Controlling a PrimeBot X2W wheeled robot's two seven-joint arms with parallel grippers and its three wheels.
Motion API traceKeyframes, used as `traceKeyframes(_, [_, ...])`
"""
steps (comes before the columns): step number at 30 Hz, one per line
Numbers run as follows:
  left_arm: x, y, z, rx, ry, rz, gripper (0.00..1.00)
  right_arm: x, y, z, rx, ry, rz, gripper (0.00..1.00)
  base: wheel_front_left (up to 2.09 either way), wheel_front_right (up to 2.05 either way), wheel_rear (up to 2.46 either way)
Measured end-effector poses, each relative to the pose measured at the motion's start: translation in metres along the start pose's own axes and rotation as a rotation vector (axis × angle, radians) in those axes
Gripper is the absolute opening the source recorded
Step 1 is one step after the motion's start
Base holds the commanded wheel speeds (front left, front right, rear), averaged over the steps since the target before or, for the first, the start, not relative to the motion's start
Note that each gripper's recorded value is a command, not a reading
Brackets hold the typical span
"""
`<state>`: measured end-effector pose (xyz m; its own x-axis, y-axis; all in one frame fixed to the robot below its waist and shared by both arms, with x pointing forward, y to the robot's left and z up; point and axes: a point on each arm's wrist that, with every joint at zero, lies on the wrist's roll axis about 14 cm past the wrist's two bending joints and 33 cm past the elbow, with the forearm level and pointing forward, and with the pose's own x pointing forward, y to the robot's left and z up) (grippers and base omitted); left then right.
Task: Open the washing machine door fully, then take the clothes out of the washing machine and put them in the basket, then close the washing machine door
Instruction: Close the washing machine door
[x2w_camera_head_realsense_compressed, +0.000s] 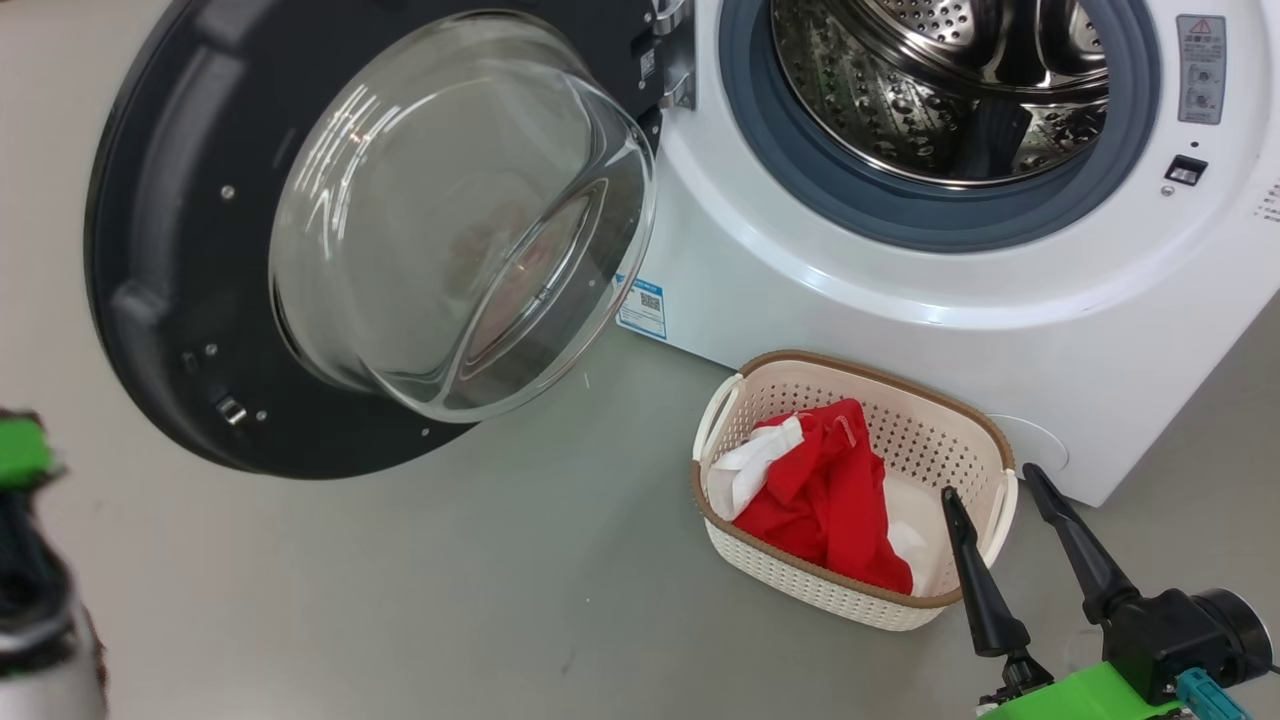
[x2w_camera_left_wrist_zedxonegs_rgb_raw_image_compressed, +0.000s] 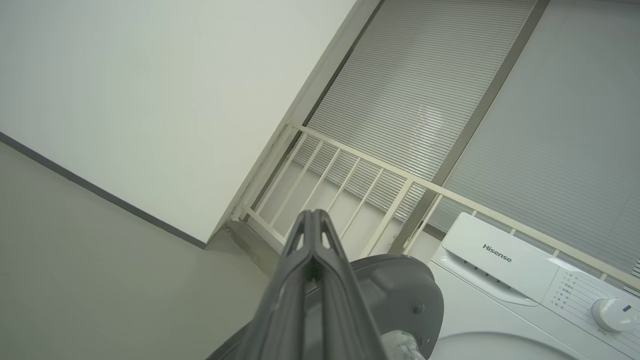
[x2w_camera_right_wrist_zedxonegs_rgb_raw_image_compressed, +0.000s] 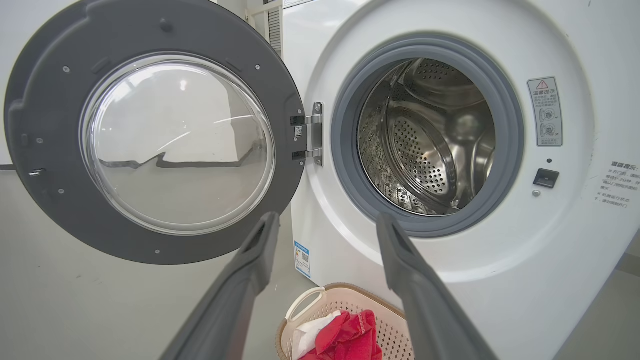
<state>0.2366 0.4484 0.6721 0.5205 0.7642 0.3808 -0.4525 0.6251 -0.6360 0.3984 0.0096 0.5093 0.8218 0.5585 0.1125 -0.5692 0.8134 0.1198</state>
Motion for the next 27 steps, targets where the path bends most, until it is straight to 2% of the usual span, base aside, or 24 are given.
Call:
traceKeyframes(5, [0.031, 0.010, -0.003, -0.166, 0.066, 0.076, 0.00, -0.004, -0.004, 0.002, -0.004, -0.002, -0.015, 1.00, 0.00, 0.00, 0.00])
traceKeyframes(11, [0.054, 0.024, -0.026, -0.285, 0.195, 0.164, 0.00, -0.006, -0.008, 0.001, -0.010, 0.001, -0.026, 1.00, 0.00, 0.00, 0.00])
traceKeyframes(13, [0.060, 0.025, -0.032, -0.283, 0.227, 0.173, 0.00, -0.007, -0.010, -0.002, -0.015, 0.007, -0.030, 1.00, 0.00, 0.00, 0.00])
traceKeyframes(18, [0.065, 0.021, -0.062, -0.389, 0.356, 0.213, 0.00, -0.008, -0.012, -0.006, -0.015, 0.018, -0.035, 1.00, 0.00, 0.00, 0.00])
traceKeyframes(27, [0.060, 0.019, -0.104, -0.501, 0.586, 0.273, 0.00, -0.011, -0.015, -0.008, -0.025, 0.027, -0.044, 1.00, 0.00, 0.00, 0.00])
